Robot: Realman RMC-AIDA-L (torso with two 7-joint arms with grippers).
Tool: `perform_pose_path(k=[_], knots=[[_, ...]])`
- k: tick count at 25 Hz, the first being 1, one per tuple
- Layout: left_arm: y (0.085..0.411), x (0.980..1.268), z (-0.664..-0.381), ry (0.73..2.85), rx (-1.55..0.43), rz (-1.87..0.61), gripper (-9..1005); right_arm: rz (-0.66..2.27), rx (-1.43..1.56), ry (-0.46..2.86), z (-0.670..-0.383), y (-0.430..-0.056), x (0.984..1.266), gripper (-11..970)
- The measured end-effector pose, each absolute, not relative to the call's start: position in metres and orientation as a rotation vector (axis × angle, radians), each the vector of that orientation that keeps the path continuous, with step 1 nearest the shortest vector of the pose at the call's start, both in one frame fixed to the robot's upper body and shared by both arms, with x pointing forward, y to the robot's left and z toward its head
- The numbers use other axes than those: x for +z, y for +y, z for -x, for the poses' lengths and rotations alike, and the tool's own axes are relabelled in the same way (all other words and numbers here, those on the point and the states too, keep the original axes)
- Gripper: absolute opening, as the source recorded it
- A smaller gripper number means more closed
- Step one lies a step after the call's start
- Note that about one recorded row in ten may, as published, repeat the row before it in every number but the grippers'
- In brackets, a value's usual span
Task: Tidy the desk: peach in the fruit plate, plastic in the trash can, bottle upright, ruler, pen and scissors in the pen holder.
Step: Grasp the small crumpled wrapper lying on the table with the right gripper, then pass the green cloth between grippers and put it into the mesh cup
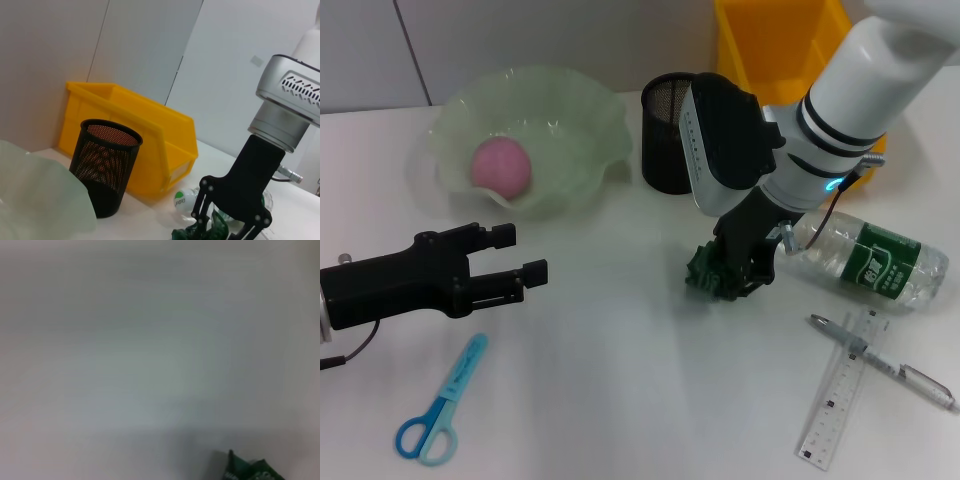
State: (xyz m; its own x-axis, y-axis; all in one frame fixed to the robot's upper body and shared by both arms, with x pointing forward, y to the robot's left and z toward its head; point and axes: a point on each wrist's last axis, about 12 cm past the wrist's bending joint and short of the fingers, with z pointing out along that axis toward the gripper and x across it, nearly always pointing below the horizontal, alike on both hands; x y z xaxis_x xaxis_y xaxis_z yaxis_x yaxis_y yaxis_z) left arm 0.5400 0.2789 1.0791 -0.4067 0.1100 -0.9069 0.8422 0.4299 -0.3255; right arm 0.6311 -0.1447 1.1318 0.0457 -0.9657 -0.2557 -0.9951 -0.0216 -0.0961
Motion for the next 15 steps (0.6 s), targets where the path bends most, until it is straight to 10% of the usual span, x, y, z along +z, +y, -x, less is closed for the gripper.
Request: perform_pose_path(k=[15], knots=[[0.28,1.08,-0.54,1.805,-1.045,-0.817,787,1.834,0.448,1.938,-0.633,-0.159,1.179,104]])
